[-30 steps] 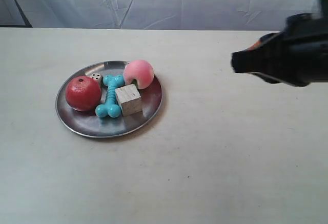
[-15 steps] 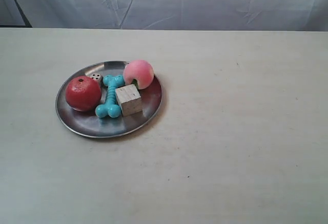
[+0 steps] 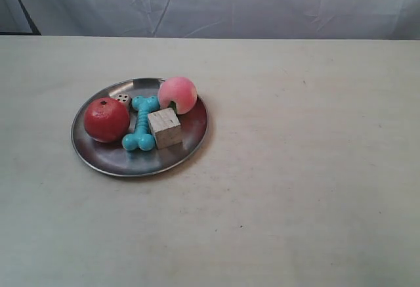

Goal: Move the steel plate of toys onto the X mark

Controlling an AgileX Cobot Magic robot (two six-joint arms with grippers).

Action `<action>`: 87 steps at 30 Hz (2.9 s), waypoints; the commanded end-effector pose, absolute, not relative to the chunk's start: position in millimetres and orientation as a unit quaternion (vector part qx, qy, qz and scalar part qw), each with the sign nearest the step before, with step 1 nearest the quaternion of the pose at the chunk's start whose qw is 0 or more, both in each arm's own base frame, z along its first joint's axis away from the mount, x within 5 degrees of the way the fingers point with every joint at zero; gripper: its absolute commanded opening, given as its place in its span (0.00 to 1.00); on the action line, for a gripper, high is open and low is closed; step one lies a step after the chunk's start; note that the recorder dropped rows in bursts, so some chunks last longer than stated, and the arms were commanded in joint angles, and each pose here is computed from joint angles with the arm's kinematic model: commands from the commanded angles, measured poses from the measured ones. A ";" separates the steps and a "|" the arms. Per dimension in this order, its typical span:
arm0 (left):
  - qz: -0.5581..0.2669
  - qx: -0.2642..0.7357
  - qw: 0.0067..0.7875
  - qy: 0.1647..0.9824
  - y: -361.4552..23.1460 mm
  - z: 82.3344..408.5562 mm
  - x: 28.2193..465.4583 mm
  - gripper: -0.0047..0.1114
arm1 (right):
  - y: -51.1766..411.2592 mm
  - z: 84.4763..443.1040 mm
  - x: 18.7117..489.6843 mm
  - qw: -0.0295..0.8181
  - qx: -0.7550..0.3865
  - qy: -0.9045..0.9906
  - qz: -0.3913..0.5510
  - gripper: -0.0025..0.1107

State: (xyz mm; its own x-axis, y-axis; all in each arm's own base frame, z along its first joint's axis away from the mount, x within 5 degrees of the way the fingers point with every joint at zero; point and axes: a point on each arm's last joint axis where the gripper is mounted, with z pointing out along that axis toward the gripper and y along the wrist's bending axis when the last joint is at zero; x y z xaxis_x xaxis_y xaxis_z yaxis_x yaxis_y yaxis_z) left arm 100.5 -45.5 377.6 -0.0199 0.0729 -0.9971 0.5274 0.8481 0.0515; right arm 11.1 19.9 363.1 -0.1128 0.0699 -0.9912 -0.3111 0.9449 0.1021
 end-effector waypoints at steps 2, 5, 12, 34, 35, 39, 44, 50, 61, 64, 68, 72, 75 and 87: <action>-0.172 0.216 0.664 0.694 -45.8 376.0 99.5 0.04 | 17.8 350.2 20.8 0.655 -0.048 0.747 0.099 0.01; -0.172 0.217 0.664 0.695 -45.8 375.9 99.5 0.04 | 16.3 331.5 27.4 0.656 -0.030 0.749 0.084 0.01; -0.171 0.217 0.664 0.695 -45.8 375.8 99.5 0.04 | 1.1 274.2 41.5 0.777 0.028 0.628 0.035 0.01; -0.171 0.217 0.664 0.695 -45.8 375.8 99.5 0.04 | 7.3 194.2 55.6 0.655 0.057 0.747 0.097 0.01; -0.171 0.217 0.664 0.695 -45.8 375.8 99.5 0.04 | 7.3 194.2 55.6 0.655 0.057 0.747 0.097 0.01; -0.172 0.216 0.664 0.695 -45.8 375.8 99.5 0.04 | 6.7 194.3 55.7 0.656 0.061 0.746 0.093 0.01; -0.172 0.216 0.664 0.695 -45.8 375.8 99.5 0.04 | 6.7 194.3 55.7 0.656 0.061 0.746 0.093 0.01; -0.143 0.243 0.668 0.689 -47.1 375.9 83.1 0.04 | 6.9 193.7 55.6 0.654 0.060 0.748 0.094 0.01; -0.135 0.187 0.729 0.644 -44.9 301.7 29.3 0.04 | 6.9 193.7 55.6 0.654 0.060 0.748 0.094 0.01; -0.120 0.159 0.742 0.640 -40.4 290.1 29.3 0.04 | 6.9 193.7 55.6 0.654 0.060 0.748 0.094 0.01; -0.107 0.123 0.760 0.629 -34.0 292.9 30.8 0.04 | 6.9 193.7 55.6 0.654 0.060 0.748 0.094 0.01; -0.122 0.069 0.759 0.635 -28.4 290.1 34.2 0.04 | 6.9 193.9 55.6 0.655 0.060 0.748 0.094 0.01; -0.112 0.022 0.724 0.681 -21.3 274.3 39.6 0.04 | 6.7 194.1 55.6 0.656 0.061 0.747 0.094 0.01; -0.039 -0.090 0.711 0.697 3.6 223.1 55.5 0.04 | 6.7 194.1 55.6 0.656 0.061 0.747 0.094 0.01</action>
State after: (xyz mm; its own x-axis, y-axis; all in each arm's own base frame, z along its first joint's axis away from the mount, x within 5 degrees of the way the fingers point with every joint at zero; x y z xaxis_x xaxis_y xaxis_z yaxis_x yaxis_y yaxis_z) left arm 54.8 2.2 231.1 0.0325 -0.2357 -0.9713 -0.0526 0.9700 -0.2371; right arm 55.8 7.4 193.5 -0.1499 0.2136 -0.9654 -0.0381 0.9744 0.2215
